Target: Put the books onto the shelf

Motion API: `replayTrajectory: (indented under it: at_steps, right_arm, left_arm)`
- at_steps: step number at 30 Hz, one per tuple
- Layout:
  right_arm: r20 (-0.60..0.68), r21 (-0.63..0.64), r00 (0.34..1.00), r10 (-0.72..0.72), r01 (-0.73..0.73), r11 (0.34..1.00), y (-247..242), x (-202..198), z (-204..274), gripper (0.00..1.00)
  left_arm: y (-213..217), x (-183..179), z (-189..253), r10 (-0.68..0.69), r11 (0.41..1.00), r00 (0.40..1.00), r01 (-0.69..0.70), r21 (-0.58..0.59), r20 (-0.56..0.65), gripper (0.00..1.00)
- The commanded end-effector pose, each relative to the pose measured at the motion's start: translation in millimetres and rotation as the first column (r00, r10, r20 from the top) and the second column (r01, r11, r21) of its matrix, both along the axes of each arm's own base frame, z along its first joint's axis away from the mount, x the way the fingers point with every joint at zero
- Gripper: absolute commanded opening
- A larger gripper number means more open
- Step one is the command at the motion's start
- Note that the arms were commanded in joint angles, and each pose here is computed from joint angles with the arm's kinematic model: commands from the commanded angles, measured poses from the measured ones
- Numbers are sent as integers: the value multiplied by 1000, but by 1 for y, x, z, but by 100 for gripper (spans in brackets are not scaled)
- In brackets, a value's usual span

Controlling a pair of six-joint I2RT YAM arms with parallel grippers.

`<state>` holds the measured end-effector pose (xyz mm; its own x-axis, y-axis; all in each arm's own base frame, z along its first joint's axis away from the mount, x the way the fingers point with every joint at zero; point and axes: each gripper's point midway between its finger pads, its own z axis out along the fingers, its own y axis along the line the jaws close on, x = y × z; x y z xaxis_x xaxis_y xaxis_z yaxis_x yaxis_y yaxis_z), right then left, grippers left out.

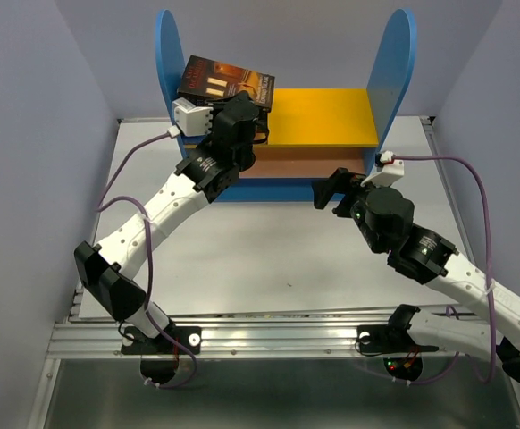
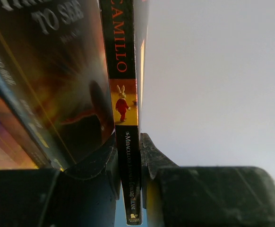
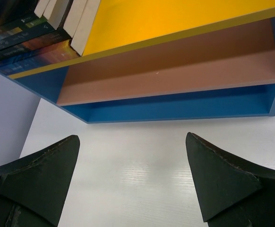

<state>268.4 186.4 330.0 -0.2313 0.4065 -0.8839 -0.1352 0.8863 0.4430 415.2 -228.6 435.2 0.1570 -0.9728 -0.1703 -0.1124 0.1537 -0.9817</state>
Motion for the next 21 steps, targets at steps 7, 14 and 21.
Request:
replayTrajectory:
  at_steps: [7,14,21]
  right_arm:
    - [10,23,1000,-8,8,1000,-2,0,9,100]
    - [-3,22,1000,12,-12,1000,4,0,5,100]
    - [-2,23,1000,26,-26,999,8,1,8,100]
  left_arm:
    - [56,-12,19,275,957,961,-275,-93,-13,0]
    - [53,-13,19,248,964,968,-250,-94,-33,81]
    - [43,-15,29,166,985,986,-168,-50,-31,97]
